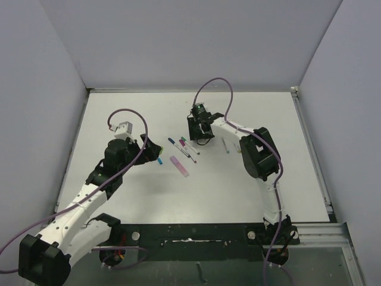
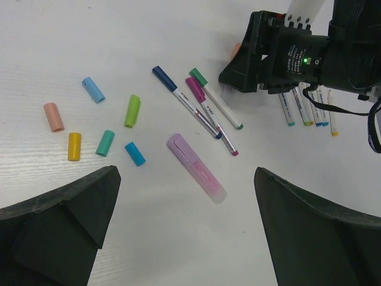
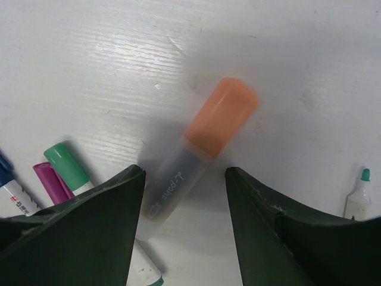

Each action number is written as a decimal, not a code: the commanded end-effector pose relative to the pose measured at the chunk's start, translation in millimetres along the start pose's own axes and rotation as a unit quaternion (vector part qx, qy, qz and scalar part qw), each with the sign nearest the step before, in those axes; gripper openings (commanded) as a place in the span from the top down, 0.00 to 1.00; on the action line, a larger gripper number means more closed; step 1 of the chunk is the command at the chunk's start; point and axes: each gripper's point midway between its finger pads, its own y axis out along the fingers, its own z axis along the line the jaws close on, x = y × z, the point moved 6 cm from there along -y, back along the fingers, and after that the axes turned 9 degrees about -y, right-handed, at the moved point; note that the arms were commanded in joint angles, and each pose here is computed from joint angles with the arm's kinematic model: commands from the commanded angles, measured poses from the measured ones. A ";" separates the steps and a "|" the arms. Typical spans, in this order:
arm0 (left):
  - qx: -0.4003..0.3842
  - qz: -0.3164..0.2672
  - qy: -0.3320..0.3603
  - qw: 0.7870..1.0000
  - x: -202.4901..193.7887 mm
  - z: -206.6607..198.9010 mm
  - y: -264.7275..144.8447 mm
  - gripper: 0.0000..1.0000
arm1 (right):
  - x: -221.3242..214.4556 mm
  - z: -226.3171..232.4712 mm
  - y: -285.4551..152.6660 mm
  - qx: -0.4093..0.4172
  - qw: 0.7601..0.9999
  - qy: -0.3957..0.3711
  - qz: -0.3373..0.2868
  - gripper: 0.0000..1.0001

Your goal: Open the pen caps

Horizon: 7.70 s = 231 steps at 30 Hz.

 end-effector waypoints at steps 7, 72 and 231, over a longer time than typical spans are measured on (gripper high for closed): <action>-0.031 -0.023 -0.016 0.999 9.3 -11.3 4.6 0.02 | -44.4 -39.8 -0.8 -0.039 0.996 -0.028 0.079 0.51; -0.163 0.041 -0.085 0.982 -32.4 -82.2 84.6 0.42 | -47.8 72.4 -181.9 0.239 0.924 -0.170 -0.244 1.00; 0.050 -0.013 -0.048 0.998 74.6 23.5 61.5 0.40 | -41.2 -68.8 -18.1 0.016 0.999 -0.033 -0.036 0.53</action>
